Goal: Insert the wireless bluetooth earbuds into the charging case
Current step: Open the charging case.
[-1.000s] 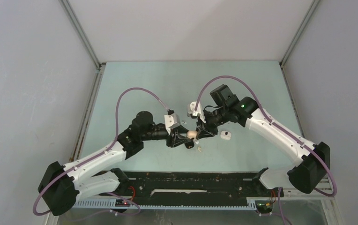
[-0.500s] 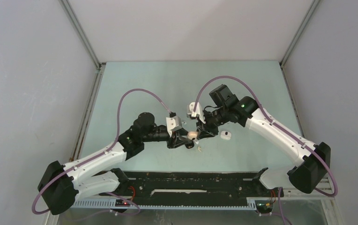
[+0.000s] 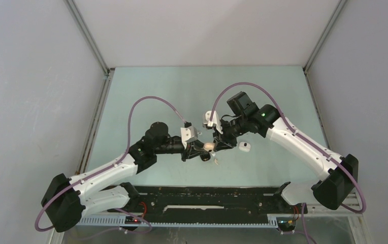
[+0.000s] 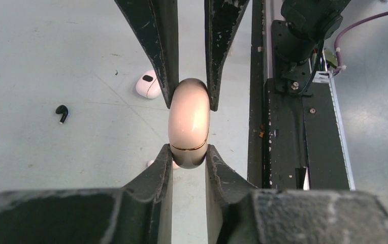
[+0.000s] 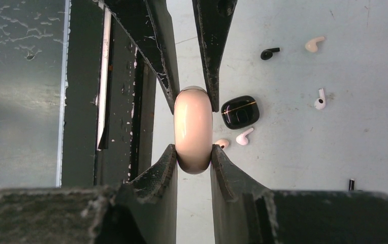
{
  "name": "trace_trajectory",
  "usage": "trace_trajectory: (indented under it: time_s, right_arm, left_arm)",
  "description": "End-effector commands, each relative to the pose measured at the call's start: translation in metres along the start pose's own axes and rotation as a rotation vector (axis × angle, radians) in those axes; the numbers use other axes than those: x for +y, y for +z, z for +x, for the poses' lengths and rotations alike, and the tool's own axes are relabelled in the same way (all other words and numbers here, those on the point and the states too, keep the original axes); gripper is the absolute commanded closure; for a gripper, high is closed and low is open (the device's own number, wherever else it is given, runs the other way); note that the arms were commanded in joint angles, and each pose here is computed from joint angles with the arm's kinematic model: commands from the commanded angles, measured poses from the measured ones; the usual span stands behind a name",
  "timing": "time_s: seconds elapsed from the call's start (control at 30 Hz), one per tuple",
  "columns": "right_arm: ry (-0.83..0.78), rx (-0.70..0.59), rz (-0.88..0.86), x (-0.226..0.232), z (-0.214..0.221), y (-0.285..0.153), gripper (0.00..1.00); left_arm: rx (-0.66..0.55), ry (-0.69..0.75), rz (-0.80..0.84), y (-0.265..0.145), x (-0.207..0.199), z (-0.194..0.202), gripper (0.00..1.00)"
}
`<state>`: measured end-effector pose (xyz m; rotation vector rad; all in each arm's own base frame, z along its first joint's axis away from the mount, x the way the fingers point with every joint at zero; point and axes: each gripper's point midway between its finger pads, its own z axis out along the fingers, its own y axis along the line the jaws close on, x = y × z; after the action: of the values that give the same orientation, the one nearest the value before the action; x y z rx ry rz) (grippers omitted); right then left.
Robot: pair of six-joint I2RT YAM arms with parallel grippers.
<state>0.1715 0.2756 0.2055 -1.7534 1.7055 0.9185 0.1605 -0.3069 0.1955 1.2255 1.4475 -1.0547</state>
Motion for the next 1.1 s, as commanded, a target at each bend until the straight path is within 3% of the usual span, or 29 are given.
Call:
trace_trajectory:
  time_s: [0.0,0.3,0.83,1.07]
  right_arm:
    - [-0.006,-0.066,-0.014,0.001,-0.023,-0.003,0.85]
    - [0.100,-0.151,-0.077,-0.001,-0.035,-0.016,0.67]
    - [0.234,-0.312,-0.151,-0.011,-0.052,-0.046,0.56]
    - [0.193,-0.474,-0.155,-0.006,-0.062,-0.097,0.51]
  left_arm:
    - [-0.061,0.060,0.014,0.001,-0.002,-0.017,0.96]
    - [-0.139,0.110,0.017,-0.005,-0.007,-0.029,1.00]
    - [-0.148,0.107,0.028,-0.005,-0.010,-0.031,1.00]
    - [-0.149,0.089,-0.018,-0.006,-0.003,-0.034,1.00]
